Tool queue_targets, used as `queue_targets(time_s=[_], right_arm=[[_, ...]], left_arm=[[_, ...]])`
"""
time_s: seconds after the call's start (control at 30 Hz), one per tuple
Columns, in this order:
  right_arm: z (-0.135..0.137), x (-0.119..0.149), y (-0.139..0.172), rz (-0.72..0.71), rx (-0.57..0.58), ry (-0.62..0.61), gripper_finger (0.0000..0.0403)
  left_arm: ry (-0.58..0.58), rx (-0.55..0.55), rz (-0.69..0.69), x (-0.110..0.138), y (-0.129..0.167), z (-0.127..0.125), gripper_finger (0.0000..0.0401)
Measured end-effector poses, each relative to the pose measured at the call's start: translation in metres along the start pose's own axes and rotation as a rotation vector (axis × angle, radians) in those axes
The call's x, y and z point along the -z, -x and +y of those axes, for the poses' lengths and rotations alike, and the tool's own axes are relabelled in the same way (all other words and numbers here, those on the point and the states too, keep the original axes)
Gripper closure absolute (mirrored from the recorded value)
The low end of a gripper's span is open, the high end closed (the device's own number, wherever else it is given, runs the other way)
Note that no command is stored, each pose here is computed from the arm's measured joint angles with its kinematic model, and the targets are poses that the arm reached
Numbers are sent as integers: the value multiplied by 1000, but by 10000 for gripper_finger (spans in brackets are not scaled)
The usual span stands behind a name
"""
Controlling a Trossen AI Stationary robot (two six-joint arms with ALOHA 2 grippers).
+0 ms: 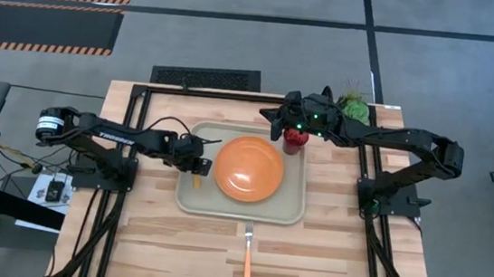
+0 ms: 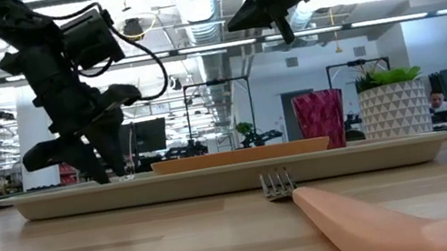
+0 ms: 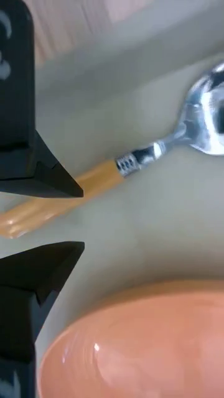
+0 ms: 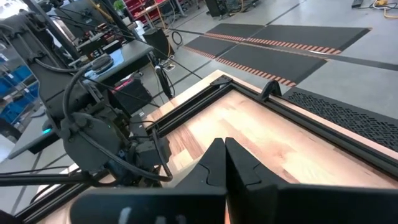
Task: Pick and place plate/cup/fork/spoon on tray
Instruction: Put the orange spoon to the left of the orange plate on the gray serving tray
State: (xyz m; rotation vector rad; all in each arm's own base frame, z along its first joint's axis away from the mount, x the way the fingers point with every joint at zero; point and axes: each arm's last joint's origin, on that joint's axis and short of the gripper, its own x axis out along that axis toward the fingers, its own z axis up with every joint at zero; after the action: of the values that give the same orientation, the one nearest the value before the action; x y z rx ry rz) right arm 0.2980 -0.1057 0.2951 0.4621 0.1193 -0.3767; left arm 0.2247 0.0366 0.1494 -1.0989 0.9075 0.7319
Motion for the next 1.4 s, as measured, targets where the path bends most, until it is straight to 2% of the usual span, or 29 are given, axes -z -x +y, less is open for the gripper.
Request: queue_targets(time_s=[0.3, 0.53, 0.6, 0.8, 1.4], right_arm=[[0, 0, 0, -2, 3, 0, 396], [-1, 0, 0, -11, 24, 0, 396], [-1, -1, 0, -12, 24, 0, 396], [-1, -1, 0, -12, 24, -1, 396], [-1, 0, 0, -12, 24, -3, 396]], left_arm=[[2, 70, -56, -4, -1, -5, 302], [6, 57, -94, -6, -1, -4, 385], [10, 50, -94, -6, -5, -4, 395], [27, 35, -56, -5, -17, -4, 400], [62, -43, -36, -2, -16, 3, 401]])
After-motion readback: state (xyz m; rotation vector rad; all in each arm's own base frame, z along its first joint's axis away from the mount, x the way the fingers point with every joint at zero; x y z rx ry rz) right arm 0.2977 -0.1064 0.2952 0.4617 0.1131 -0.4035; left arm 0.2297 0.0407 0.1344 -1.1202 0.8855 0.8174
